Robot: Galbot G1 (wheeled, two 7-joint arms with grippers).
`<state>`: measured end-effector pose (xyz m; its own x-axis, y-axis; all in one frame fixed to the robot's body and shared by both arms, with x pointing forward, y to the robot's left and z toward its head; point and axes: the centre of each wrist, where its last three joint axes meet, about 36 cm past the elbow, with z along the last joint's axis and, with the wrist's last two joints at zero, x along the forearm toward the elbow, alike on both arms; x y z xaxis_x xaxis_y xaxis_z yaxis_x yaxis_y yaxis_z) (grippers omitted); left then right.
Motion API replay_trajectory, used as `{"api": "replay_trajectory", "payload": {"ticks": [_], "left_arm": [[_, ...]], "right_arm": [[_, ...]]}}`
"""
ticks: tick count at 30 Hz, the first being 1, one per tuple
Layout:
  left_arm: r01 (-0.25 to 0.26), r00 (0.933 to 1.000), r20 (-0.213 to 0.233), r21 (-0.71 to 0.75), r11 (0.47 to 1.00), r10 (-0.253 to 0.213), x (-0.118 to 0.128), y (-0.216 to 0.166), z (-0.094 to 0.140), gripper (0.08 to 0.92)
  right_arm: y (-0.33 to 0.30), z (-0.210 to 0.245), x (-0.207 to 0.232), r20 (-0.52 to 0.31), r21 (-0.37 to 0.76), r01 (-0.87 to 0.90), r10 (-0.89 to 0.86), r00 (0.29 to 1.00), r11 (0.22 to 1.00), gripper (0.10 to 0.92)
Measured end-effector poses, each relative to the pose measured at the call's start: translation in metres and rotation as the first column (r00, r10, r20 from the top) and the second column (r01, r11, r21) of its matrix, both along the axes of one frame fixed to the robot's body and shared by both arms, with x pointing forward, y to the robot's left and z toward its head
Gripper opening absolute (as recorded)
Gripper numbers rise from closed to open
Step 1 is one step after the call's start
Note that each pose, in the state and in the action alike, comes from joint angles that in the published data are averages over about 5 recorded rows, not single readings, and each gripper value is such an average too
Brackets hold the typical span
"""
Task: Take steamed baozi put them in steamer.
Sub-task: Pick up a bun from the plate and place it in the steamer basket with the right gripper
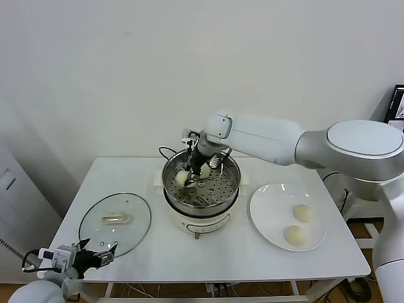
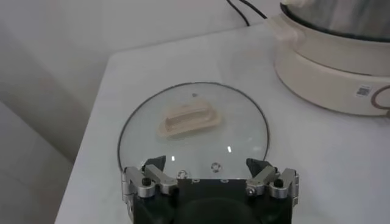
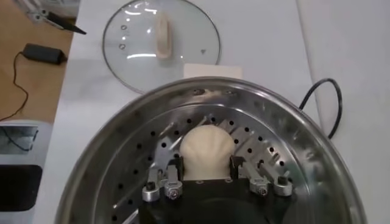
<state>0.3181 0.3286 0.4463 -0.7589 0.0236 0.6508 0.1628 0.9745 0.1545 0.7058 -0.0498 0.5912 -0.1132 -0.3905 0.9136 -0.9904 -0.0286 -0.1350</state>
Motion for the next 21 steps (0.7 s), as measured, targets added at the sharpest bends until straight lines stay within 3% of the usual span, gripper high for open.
{"api": "replay_trajectory", "payload": {"ticks": [10,21], "left_arm": [[0.000,1.0000,-0.001,0.000,1.000,0.000,0.000,0.000,-0.001,0.823],[-0.003,1.0000,0.000,0.000,1.000,0.003,-0.001,0.001,0.000,0.823]], "right_arm": [[0.004,-0.015,-0.001,-0.002,-0.003,0.013,-0.013,1.000,1.000,0.488],[-0.003,-0.002,0.002,0.009,0.017,0.021,-0.021,1.000,1.000,0.775]]}}
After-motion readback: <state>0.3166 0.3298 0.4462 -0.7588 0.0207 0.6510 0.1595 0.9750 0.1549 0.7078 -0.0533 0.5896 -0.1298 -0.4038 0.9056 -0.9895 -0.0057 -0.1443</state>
